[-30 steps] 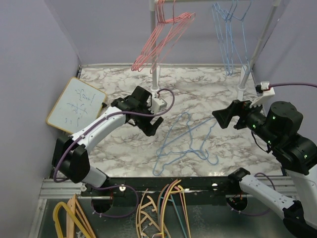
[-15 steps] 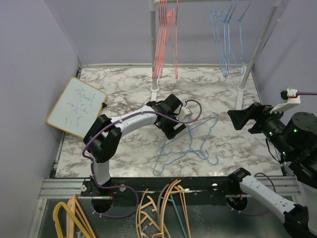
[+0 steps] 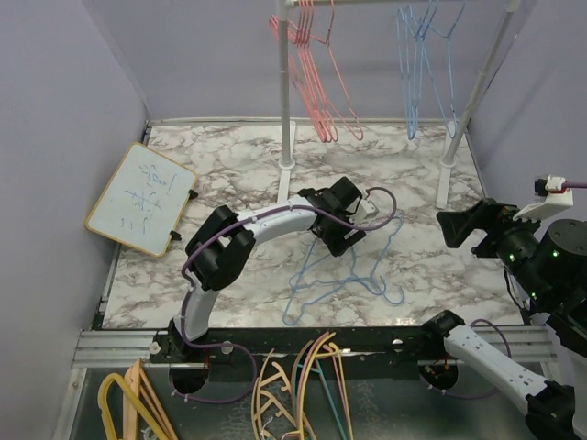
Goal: Organize the hangers
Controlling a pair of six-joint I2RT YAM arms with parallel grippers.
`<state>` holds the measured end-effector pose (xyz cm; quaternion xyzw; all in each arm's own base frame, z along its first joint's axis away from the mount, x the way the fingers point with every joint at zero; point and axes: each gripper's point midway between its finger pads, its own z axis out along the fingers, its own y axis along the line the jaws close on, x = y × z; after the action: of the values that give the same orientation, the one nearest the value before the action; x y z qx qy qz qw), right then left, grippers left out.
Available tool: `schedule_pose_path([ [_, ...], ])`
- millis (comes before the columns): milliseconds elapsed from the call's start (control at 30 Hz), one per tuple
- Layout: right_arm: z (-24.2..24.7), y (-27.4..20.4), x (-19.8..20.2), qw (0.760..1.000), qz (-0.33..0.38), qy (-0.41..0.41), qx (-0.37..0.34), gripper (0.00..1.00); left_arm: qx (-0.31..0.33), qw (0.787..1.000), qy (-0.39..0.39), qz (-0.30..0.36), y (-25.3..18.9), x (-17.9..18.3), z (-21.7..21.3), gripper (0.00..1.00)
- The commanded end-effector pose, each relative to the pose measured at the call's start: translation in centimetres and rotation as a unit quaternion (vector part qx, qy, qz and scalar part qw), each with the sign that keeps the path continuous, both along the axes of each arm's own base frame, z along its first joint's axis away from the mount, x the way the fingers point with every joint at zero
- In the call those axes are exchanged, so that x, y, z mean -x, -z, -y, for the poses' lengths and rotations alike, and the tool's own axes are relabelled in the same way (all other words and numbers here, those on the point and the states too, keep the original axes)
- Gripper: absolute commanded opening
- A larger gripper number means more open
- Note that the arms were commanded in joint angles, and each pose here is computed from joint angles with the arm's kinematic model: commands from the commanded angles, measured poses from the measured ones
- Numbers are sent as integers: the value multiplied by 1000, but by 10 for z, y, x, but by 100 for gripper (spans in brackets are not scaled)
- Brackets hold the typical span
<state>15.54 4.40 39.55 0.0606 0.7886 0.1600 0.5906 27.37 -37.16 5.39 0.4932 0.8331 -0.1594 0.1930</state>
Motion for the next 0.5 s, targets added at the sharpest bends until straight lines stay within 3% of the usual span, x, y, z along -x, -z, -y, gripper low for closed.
schedule_pose_path([
  [0, 6, 9, -1, 1000, -2, 12, 13, 100, 11, 1000, -2, 3, 4, -6, 19, 72],
  [200, 3, 4, -4, 1000, 9, 6, 15, 100, -2, 1000, -11, 1, 18, -16, 28, 65],
  [400, 16, -4, 5, 999, 24, 31, -2, 100, -15, 1000, -7, -13, 34, -7, 23, 23],
  [467, 20, -7, 10, 999, 30, 37, -9, 100, -20, 1000, -6, -21, 39, -2, 20, 14],
])
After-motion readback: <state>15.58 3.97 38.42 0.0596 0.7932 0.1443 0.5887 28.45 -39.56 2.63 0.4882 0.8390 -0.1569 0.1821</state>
